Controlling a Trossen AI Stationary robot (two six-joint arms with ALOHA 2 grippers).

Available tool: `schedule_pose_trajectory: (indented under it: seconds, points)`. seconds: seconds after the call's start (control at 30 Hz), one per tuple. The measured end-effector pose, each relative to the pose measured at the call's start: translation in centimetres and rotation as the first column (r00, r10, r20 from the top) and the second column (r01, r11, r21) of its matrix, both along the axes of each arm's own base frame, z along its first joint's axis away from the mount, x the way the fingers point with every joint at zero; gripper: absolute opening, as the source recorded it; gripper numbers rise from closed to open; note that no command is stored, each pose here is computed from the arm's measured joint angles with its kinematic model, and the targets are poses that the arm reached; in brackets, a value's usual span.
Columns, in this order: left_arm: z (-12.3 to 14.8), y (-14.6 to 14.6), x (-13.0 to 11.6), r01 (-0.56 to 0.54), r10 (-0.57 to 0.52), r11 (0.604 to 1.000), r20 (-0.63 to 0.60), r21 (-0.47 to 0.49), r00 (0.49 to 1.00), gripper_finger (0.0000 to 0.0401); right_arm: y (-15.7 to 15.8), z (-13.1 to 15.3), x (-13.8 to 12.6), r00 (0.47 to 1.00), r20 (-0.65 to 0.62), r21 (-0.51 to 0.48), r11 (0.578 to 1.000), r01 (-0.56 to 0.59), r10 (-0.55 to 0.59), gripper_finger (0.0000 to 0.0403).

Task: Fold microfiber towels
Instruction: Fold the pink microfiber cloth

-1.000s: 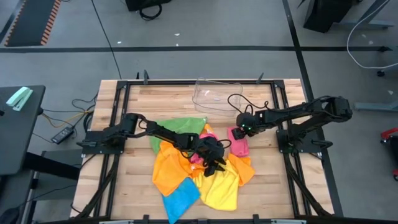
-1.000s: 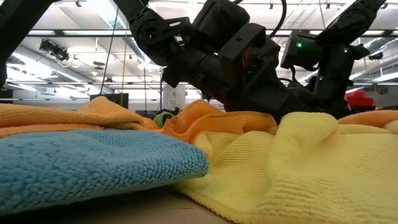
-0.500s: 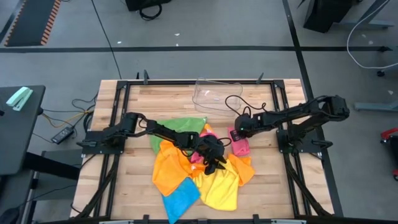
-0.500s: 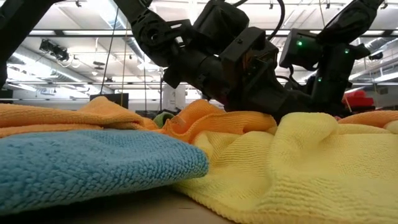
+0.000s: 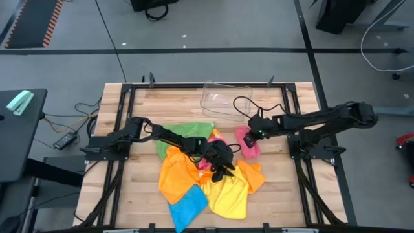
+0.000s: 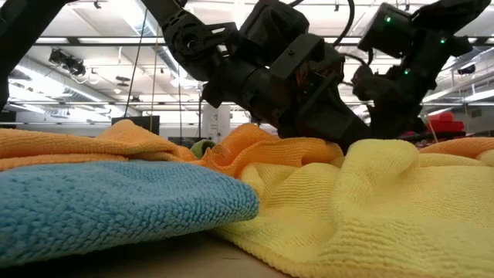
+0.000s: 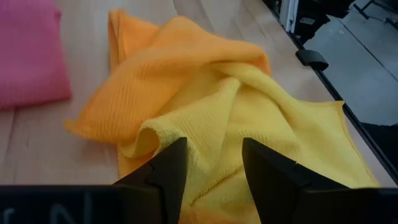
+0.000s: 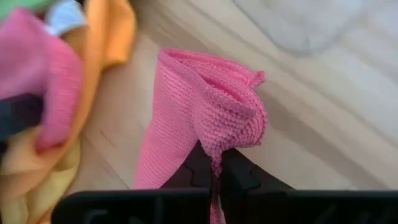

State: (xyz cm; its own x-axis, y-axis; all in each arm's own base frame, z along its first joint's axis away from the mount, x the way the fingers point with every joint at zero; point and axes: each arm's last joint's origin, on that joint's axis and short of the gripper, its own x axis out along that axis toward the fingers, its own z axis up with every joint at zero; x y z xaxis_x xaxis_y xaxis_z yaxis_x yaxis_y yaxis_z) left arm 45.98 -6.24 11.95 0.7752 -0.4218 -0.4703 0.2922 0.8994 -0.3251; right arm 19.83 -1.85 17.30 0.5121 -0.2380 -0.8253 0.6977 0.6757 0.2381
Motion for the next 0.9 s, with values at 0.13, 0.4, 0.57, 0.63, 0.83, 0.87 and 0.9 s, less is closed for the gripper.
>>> schedule_pose_trajectory:
  seconds: [0.13, 0.4, 0.57, 0.63, 0.83, 0.87, 0.9]
  points:
    - [-0.2, 0.3, -0.1, -0.008, 0.008, 1.0, -0.024, -0.005, 1.0, 0.0153, 0.7, 0.2, -0.1, 0.998, 0.0, -0.054, 0.996, -0.064, 0.064, 0.0011]
    - [1.0, 2.8, -0.3, -0.058, 0.057, 0.998, -0.063, -0.015, 0.996, 0.0136, 2.8, -0.9, -1.2, 0.993, -0.049, -0.204, 0.972, -0.12, 0.112, 0.0011]
    - [1.9, 4.7, 0.0, -0.125, 0.123, 0.99, -0.032, -0.067, 0.992, 0.0135, 4.0, 0.0, -1.8, 0.984, -0.016, -0.277, 0.945, -0.174, 0.176, 0.0011]
    - [2.2, 5.2, 0.2, -0.149, 0.149, 0.984, -0.006, -0.1, 0.989, 0.0142, 4.3, 0.3, -2.0, 0.98, -0.003, -0.284, 0.94, -0.191, 0.199, 0.0011]
    - [3.2, 6.3, 0.7, -0.172, 0.186, 0.974, 0.09, -0.145, 0.978, 0.018, 5.4, 1.1, -2.7, 0.966, 0.047, -0.282, 0.931, -0.23, 0.253, 0.0011]
    - [3.4, 6.4, 0.7, -0.176, 0.193, 0.972, 0.104, -0.156, 0.976, 0.0188, 5.5, 1.4, -2.8, 0.964, 0.056, -0.285, 0.929, -0.234, 0.26, 0.0011]
    - [3.5, 6.5, 0.8, -0.179, 0.199, 0.97, 0.116, -0.166, 0.973, 0.0198, 5.6, 1.7, -2.9, 0.961, 0.069, -0.286, 0.928, -0.238, 0.267, 0.0011]
